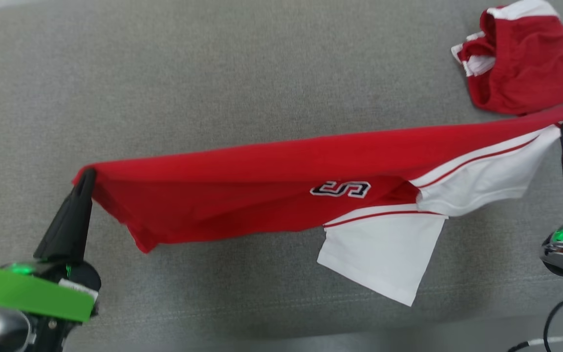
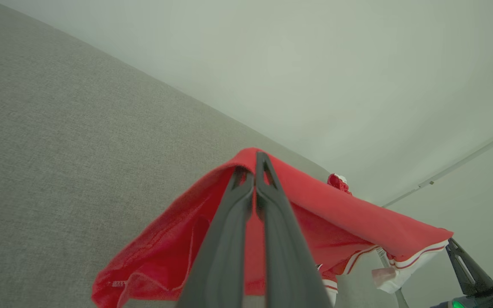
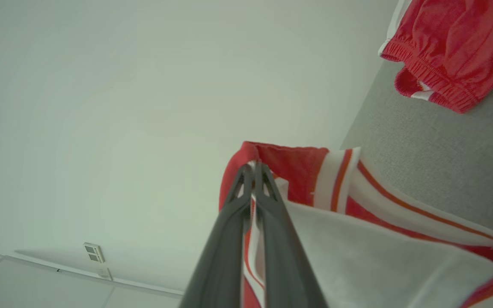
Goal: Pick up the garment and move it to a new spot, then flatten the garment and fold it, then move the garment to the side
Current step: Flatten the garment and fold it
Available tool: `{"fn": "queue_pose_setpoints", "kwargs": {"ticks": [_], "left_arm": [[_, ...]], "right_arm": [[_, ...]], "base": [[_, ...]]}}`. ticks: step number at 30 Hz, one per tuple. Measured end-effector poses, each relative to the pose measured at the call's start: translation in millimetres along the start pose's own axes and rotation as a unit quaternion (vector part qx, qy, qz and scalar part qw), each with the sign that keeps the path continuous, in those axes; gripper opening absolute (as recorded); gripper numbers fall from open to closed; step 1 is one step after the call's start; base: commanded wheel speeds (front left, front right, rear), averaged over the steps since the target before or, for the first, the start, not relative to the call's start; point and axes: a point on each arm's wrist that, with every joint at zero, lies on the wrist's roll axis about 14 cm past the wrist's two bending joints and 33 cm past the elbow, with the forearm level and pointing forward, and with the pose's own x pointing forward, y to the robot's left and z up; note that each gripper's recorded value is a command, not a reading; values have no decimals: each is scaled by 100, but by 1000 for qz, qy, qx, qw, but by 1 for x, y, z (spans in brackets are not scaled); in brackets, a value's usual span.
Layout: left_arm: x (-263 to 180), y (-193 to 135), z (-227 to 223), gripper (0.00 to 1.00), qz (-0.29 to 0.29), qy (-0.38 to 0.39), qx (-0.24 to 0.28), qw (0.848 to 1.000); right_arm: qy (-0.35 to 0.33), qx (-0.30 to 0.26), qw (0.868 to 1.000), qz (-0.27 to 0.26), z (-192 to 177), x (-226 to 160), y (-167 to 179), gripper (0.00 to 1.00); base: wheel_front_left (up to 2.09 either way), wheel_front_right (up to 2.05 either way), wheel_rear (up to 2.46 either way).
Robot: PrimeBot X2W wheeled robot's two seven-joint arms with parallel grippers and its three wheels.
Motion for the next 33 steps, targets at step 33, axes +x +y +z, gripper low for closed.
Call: {"fn": "queue_pose_setpoints", "kwargs": {"ticks": [33], "left_arm": [[212,148,-72,13,108,146,152,972]], "right_arm": [[105,-243,958,-109,-78,228,-149,39]], "base": [[0,0,0]]}}
